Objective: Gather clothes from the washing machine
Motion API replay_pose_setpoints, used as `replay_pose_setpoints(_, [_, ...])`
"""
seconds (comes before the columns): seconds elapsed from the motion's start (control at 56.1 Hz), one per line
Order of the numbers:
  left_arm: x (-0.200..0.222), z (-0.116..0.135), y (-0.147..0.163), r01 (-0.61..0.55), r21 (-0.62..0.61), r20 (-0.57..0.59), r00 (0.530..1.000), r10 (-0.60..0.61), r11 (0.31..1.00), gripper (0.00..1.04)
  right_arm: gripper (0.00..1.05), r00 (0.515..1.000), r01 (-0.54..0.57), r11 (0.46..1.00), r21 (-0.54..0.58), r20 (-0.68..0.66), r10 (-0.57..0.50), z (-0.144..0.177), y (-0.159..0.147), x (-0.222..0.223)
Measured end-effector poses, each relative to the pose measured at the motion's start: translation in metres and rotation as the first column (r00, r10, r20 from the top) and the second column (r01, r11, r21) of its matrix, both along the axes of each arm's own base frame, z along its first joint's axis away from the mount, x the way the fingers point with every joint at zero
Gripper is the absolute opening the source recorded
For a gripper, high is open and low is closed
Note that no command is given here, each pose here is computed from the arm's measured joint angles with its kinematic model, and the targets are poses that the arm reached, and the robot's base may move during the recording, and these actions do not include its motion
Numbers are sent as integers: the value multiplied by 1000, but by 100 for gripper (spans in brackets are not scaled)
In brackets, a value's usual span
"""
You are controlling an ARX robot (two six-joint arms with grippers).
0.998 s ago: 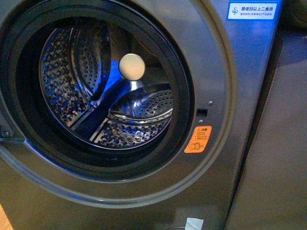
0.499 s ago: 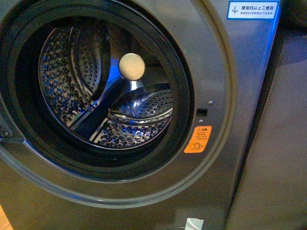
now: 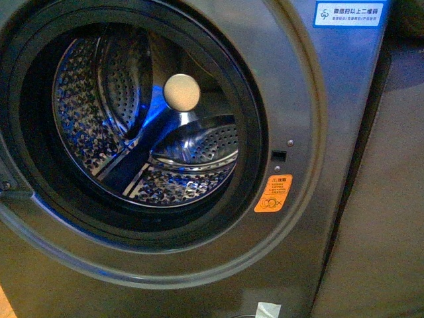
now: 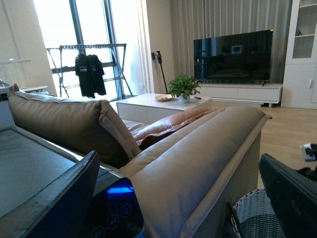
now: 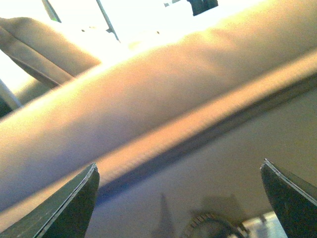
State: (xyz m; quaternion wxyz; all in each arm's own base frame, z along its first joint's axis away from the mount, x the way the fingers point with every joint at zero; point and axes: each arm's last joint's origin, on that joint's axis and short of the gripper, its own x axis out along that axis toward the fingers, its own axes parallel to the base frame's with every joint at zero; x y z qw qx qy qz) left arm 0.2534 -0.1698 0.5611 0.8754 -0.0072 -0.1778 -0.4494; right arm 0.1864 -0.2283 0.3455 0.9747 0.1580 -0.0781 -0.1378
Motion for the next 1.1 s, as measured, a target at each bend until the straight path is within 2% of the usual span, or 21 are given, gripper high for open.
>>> replay_pose_setpoints(0.036, [0,0,0,0,0,0,1000,0,1000,98,97,999,-17,1000,-21,27,17,11,11,1])
replay_pose_setpoints(0.089, [0,0,0,0,0,0,1000,0,1000,98,97,994,-50,995,-81,97,58,34,44,2])
replay_pose_setpoints(0.143, [0,0,0,0,0,0,1000,0,1000,98,97,978,-98,985,-140,168,121,50,88,-4])
replay_pose_setpoints(0.196, [0,0,0,0,0,0,1000,0,1000,98,97,957,-143,973,-180,226,182,51,130,-15])
replay_pose_setpoints(0.303, [0,0,0,0,0,0,1000,0,1000,98,97,919,-211,950,-229,284,273,18,199,-41])
replay_pose_setpoints(0.392, [0,0,0,0,0,0,1000,0,1000,98,97,905,-251,939,-235,288,314,-11,227,-50])
replay_pose_setpoints(0.428, [0,0,0,0,0,0,1000,0,1000,98,91,941,-238,945,-224,185,282,-23,237,-53])
replay_pose_setpoints(0.445, [0,0,0,0,0,1,1000,0,1000,98,86,960,-240,945,-220,93,265,-31,241,-55])
replay_pose_setpoints(0.499, [0,0,0,4,0,1,1000,-4,1000,98,72,956,-287,926,-244,-136,260,-67,245,-57])
replay_pose_setpoints(0.552, [0,0,0,3,0,1,1000,-3,1000,98,58,945,-304,916,-261,-205,255,-91,243,-59])
replay_pose_setpoints(0.677, [0,0,0,3,0,1,1000,-3,1000,98,31,940,-326,904,-276,-195,280,-109,237,-65])
replay_pose_setpoints(0.855, [0,0,0,3,0,1,1000,-3,1000,98,2,949,-294,914,-281,-198,244,-128,229,-69])
replay_pose_setpoints(0.962, [0,0,-1,-9,4,-6,1000,9,1000,98,2,947,-298,912,-281,-204,247,-138,229,-71])
replay_pose_setpoints(1.051, [4,7,6,-160,58,-152,974,167,985,98,2,948,-297,912,-282,-201,246,-144,229,-73])
replay_pose_setpoints(1.105, [5,8,14,-209,75,-198,955,219,975,98,2,948,-297,912,-283,-199,247,-147,229,-74])
